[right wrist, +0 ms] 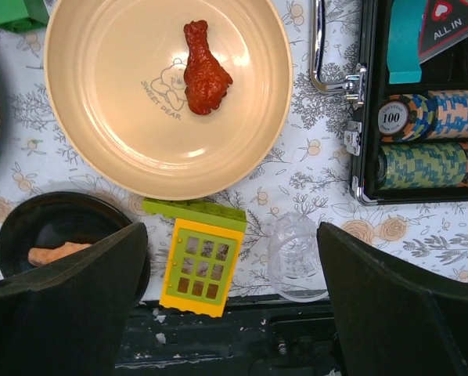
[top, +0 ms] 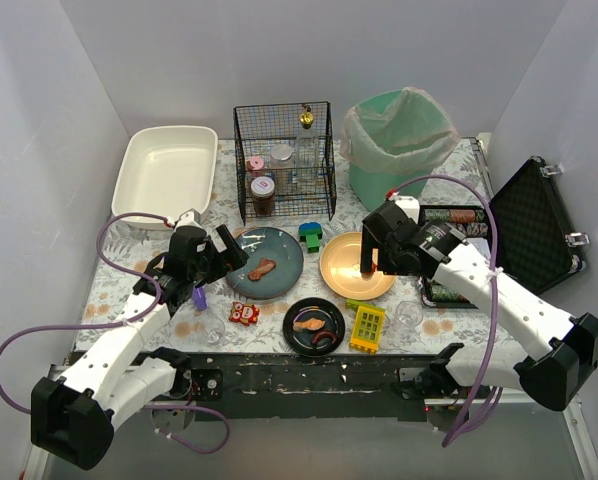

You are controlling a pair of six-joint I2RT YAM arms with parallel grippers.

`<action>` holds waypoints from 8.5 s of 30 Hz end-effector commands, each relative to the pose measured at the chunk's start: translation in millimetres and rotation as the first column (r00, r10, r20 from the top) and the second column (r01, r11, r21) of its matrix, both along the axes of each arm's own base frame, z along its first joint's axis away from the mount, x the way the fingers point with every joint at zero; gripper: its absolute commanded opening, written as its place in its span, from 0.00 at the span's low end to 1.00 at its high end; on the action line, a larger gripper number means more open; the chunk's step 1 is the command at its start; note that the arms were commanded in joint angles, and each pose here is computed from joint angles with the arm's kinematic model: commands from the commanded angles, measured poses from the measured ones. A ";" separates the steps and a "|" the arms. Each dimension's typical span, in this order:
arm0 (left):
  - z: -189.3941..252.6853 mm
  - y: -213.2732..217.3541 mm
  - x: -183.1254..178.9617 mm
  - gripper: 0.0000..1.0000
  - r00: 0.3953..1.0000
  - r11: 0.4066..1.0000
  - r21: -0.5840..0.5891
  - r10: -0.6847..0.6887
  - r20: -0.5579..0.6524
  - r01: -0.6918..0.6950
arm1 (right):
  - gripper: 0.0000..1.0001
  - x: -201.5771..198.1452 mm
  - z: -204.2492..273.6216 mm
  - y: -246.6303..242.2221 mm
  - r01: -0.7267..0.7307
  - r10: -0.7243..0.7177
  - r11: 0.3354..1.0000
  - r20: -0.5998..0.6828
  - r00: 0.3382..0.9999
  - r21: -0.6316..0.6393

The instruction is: Clear the kitchen counter

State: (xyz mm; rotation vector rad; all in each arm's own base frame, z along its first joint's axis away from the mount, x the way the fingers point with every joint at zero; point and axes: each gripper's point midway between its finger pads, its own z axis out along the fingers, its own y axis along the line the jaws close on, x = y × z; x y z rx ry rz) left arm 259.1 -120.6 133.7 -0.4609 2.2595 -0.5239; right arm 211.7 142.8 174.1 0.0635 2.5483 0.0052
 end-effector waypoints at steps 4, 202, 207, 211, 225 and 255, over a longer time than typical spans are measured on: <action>7.1 -0.2 1.1 0.98 1.000 1.000 0.002 -0.010 0.013 0.010 | 0.98 1.4 -5.6 23.5 -0.217 0.212 0.973 0.069 0.975 0.077; 73.3 -28.1 -18.8 0.98 0.981 0.965 -0.229 -0.087 0.171 0.126 | 0.01 -4.4 34.0 145.1 -0.297 0.319 0.300 0.198 0.927 0.907; 79.0 -47.4 -26.6 0.94 0.961 0.924 -0.302 -0.173 0.217 0.234 | 0.01 -6.7 46.9 141.5 -0.305 0.308 0.274 0.217 0.926 0.912; 75.6 -49.7 -29.6 0.86 0.955 0.918 -0.303 -0.192 0.228 0.257 | 0.01 -9.7 56.7 138.0 -0.311 0.298 0.253 0.232 0.926 0.916; 79.4 -68.7 -40.4 0.54 0.917 0.854 -0.359 -0.292 0.270 0.377 | 0.01 -16.0 70.4 130.5 -0.326 0.278 0.249 0.255 0.926 0.912; 72.5 -76.2 -38.8 0.38 0.912 0.836 -0.375 -0.327 0.247 0.401 | 0.01 -19.6 82.8 132.1 -0.342 0.293 0.216 0.273 0.916 0.915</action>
